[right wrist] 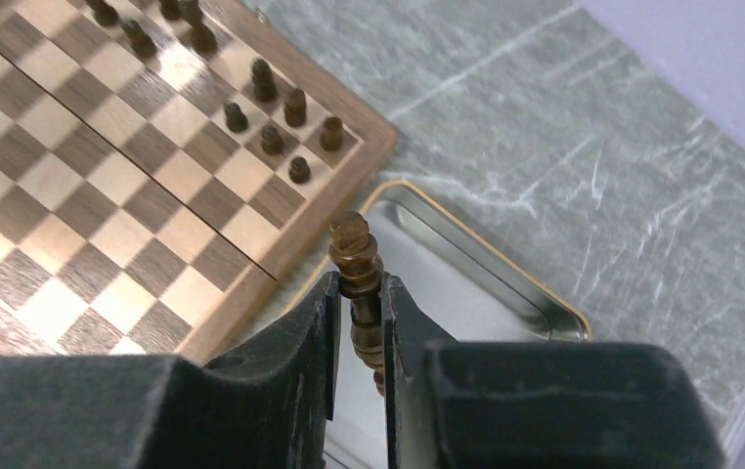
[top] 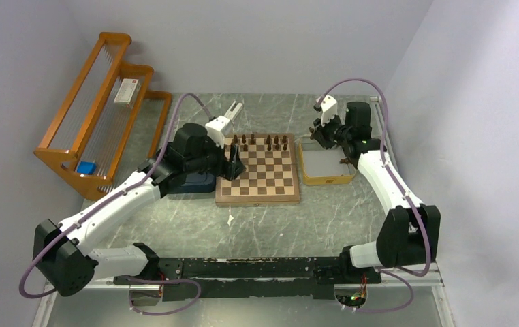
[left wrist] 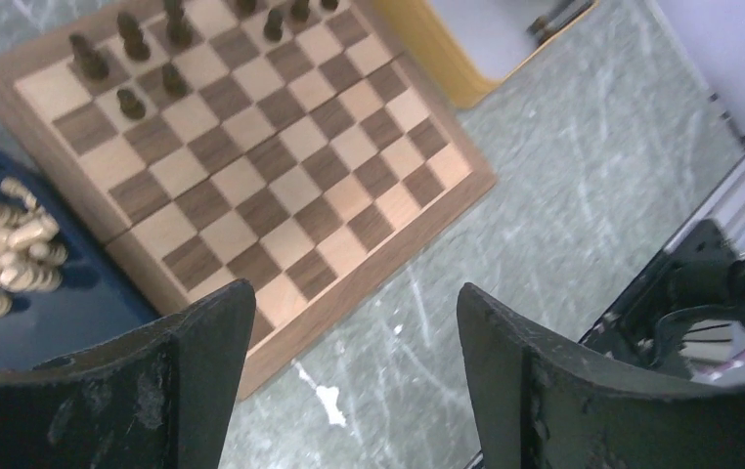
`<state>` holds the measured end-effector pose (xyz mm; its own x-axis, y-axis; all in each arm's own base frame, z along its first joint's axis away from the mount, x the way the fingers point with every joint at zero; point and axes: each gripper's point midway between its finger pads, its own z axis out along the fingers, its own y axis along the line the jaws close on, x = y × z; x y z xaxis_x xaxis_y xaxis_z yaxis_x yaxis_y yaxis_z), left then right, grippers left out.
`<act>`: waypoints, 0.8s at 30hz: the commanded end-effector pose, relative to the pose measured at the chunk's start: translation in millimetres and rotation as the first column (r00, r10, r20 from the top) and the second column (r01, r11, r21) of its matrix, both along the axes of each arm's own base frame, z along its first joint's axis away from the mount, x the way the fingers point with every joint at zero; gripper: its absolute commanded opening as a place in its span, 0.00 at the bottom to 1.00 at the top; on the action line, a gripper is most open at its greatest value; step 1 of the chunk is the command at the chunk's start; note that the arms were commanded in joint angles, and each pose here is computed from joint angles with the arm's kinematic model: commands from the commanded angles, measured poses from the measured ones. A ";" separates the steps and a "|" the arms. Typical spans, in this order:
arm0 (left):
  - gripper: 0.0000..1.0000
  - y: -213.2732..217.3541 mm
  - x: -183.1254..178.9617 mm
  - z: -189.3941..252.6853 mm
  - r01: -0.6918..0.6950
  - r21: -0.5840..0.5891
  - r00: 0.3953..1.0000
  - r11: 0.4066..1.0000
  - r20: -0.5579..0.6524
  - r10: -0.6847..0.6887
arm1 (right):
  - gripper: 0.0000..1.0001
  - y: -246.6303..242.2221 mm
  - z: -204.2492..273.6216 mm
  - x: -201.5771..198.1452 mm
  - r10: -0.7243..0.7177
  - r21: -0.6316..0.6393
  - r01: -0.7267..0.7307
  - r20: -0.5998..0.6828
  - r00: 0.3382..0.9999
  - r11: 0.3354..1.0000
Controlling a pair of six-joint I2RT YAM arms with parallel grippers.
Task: Set up the chess pieces on the board
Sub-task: Pick up the chess piece from the storage box.
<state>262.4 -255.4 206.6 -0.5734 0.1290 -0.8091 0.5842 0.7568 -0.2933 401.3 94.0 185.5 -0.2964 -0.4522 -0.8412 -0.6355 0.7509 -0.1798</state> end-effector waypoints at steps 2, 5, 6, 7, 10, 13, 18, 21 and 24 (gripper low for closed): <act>0.78 -31.1 12.3 51.3 0.028 -0.178 1.000 0.984 0.015 -0.026 | 0.12 22.8 30.3 -6.2 0.052 0.139 -0.064 0.085 0.995 0.988; 0.77 -41.9 19.7 58.5 0.041 -0.210 0.999 0.977 0.018 -0.038 | 0.11 27.7 34.5 -10.6 0.049 0.184 -0.064 0.084 0.995 0.981; 0.77 -45.1 23.2 56.8 0.041 -0.209 0.999 0.977 0.012 -0.040 | 0.11 29.5 35.0 -13.0 0.053 0.197 -0.068 0.083 0.995 0.978; 0.77 -48.4 25.2 59.0 0.046 -0.214 0.999 0.976 0.013 -0.044 | 0.11 30.8 35.6 -15.1 0.054 0.208 -0.071 0.084 0.995 0.976; 0.76 -54.9 30.0 55.9 0.056 -0.232 0.998 0.971 0.001 -0.058 | 0.10 33.0 35.8 -20.6 0.041 0.250 -0.057 0.070 0.997 0.967; 0.74 -62.4 26.3 57.6 0.099 -0.308 0.994 0.946 -0.022 -0.112 | 0.10 40.1 39.9 -26.8 0.053 0.303 -0.069 0.061 0.997 0.951; 0.75 -62.2 31.2 54.7 0.113 -0.302 0.993 0.947 0.011 -0.115 | 0.09 49.6 47.1 -30.8 0.052 0.393 -0.056 0.022 0.998 0.918; 0.75 -57.1 39.6 54.0 0.087 -0.278 0.996 0.957 0.003 -0.090 | 0.10 60.0 46.0 -38.5 0.099 0.419 -0.092 0.005 0.995 0.903; 0.75 -58.0 44.2 64.1 0.105 -0.296 0.994 0.949 0.009 -0.107 | 0.10 66.3 48.4 -40.5 0.117 0.423 -0.120 0.034 0.993 0.898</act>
